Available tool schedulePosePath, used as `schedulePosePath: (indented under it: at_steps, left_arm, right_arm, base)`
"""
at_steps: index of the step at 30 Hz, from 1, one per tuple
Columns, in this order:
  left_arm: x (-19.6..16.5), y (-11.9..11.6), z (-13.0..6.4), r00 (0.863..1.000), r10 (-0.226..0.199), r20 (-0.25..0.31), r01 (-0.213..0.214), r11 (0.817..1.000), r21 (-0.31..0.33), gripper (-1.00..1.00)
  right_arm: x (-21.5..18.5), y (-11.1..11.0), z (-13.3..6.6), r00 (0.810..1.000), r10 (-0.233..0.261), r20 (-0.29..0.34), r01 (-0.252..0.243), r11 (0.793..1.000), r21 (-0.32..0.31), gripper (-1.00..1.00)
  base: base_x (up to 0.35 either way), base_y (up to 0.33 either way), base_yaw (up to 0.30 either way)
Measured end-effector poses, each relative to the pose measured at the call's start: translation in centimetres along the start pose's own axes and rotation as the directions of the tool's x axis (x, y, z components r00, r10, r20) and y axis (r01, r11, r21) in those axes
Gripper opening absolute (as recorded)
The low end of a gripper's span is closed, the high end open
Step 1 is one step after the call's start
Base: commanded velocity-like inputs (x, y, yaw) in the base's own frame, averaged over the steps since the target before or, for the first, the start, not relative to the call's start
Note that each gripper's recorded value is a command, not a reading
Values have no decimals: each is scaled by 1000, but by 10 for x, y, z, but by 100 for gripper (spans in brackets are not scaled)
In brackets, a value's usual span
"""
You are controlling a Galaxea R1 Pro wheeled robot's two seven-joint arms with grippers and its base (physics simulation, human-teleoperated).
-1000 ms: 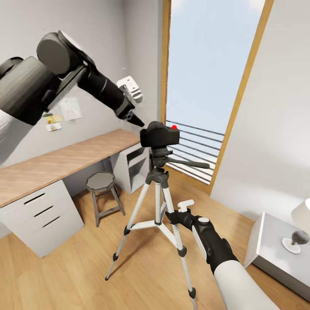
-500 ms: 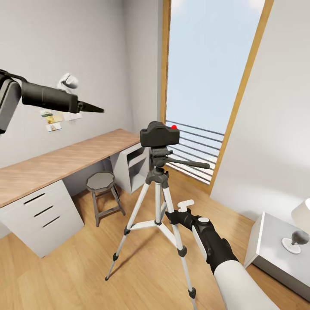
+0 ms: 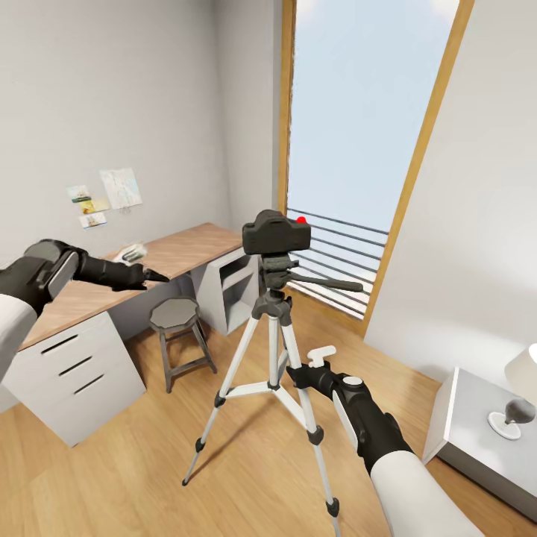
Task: Attach the digital camera to the camera tripod in the bedroom.
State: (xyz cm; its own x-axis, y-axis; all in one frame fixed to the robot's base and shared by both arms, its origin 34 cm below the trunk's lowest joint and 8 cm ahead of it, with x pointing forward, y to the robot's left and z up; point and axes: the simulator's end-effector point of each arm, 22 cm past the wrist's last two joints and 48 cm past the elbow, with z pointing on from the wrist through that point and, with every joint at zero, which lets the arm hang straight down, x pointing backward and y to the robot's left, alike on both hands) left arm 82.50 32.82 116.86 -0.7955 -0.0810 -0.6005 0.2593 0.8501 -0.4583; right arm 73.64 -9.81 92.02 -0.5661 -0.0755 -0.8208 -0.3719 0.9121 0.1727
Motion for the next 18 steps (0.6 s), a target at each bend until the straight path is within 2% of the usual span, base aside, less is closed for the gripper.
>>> schedulePosePath:
  at_steps: [2, 3, 6, 8, 11, 12, 15, 18]
  left_arm:
    - [12, 10, 15, 999, -25, -28, 24, 999, -47, 100]
    - [30, 25, 35, 996, -57, -71, 47, 990, -132, 100]
    - [46, 36, 51, 991, -77, -106, 53, 975, -214, 100]
    - [55, 43, 64, 990, -77, -119, 42, 961, -274, 100]
    - [58, 52, 73, 993, -61, -106, 25, 948, -318, 100]
    - [61, 61, 79, 995, -49, -88, 16, 939, -342, 100]
    - [70, 78, 87, 998, -32, -53, 10, 927, -375, 100]
    - [79, 95, 94, 1000, 2, -4, -4, 917, -399, 100]
  right_arm:
    - [0, 0, 0, 1000, 0, 0, 0, 1000, 0, -100]
    - [0, 0, 0, 1000, 0, 0, 0, 1000, 0, -100]
    - [0, 0, 0, 1000, 1, -1, -1, 1000, 0, -100]
    - [0, 0, 0, 1000, 1, -1, -1, 1000, 0, -100]
    - [0, 0, 0, 1000, 1, -1, -1, 1000, 0, -100]
    - [0, 0, 0, 1000, 1, 0, -1, 1000, 0, -100]
    - [0, 0, 0, 1000, 1, 0, -1, 1000, 0, -100]
    - [0, 0, 0, 1000, 0, 0, 0, 1000, -1, -100]
  base:
    - [0, 0, 0]
    - [0, 0, 0]
    - [0, 0, 0]
    - [0, 0, 0]
    - [0, 0, 0]
    - [0, 0, 0]
    - [0, 0, 0]
    - [0, 0, 0]
